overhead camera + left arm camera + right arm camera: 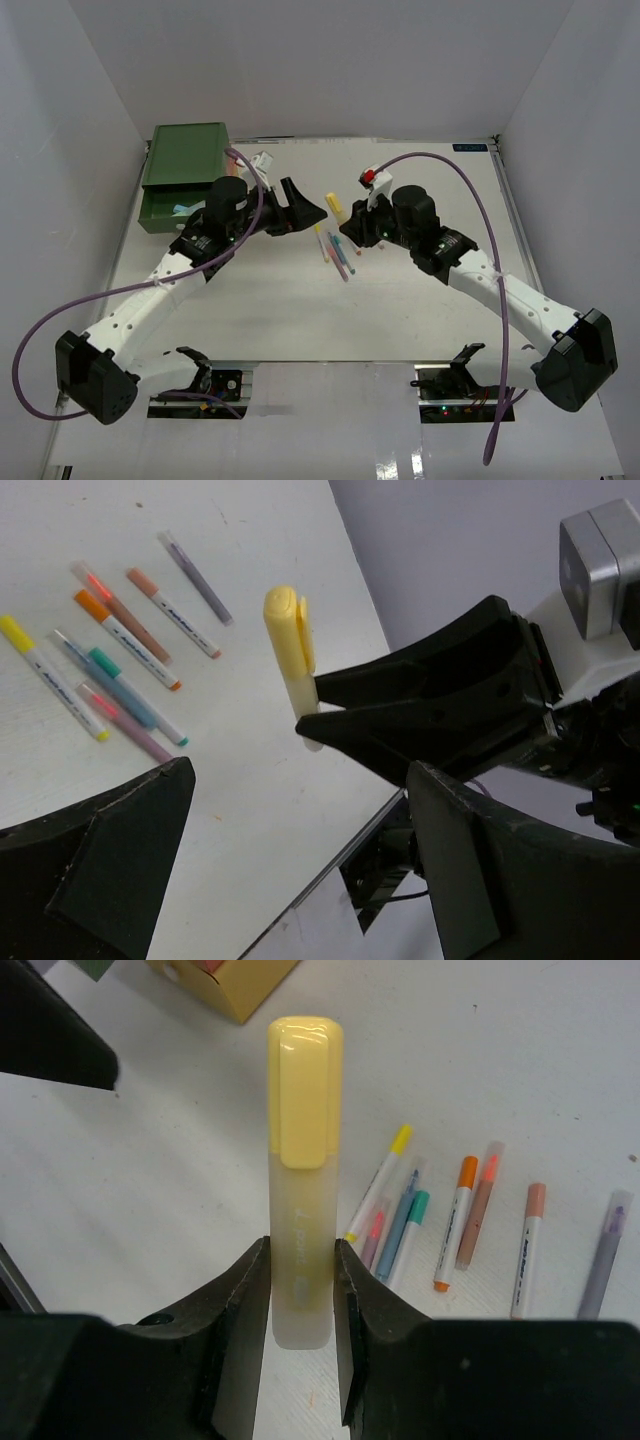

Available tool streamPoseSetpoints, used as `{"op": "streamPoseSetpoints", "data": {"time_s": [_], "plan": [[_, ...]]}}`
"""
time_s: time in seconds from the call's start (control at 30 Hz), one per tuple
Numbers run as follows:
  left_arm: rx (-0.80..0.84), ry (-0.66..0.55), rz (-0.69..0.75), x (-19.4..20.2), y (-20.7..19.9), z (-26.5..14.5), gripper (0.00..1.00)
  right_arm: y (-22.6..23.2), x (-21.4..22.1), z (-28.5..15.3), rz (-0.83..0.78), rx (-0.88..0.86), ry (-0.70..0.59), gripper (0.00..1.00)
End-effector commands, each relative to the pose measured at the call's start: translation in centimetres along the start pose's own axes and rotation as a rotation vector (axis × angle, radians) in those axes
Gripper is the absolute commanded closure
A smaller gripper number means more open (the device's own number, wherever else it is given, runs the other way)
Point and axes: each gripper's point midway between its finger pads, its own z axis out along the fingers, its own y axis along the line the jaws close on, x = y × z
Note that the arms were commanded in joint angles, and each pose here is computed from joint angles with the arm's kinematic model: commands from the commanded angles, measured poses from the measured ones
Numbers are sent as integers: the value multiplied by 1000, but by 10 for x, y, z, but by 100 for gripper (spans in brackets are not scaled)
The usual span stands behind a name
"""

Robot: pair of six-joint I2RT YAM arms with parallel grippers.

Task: Sort the stationery into containers
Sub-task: Place the pen in the drawer.

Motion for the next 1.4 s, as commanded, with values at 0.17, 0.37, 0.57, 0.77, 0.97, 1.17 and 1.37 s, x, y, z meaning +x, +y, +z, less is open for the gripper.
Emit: {"op": "streamPoseSetpoints", "data": {"time_s": [0.17, 0.37, 0.57, 0.77, 0.97, 1.17, 1.37], "plan": [[-31, -145, -3, -15, -38, 51, 4, 10, -10, -16, 15, -30, -86, 69], [-91, -141, -17, 0, -33, 77, 14, 9, -15, -23, 19, -20, -132, 67], [-89, -112, -26, 15, -32, 91, 39, 10, -11, -25, 34, -24, -140, 66], [-59, -114, -29, 15, -38, 91, 77, 10, -6, -25, 46, -25, -140, 61], [-67, -131, -30, 16, -34, 84, 85, 8, -4, -29, 46, -13, -142, 45], [-155, -191, -20, 4, -16, 69, 85, -6, 3, -41, 27, 69, -135, 2], [-249, -309, -46, -51, 13, 23, 84, -32, 29, -67, -31, 214, -69, 10]]}}
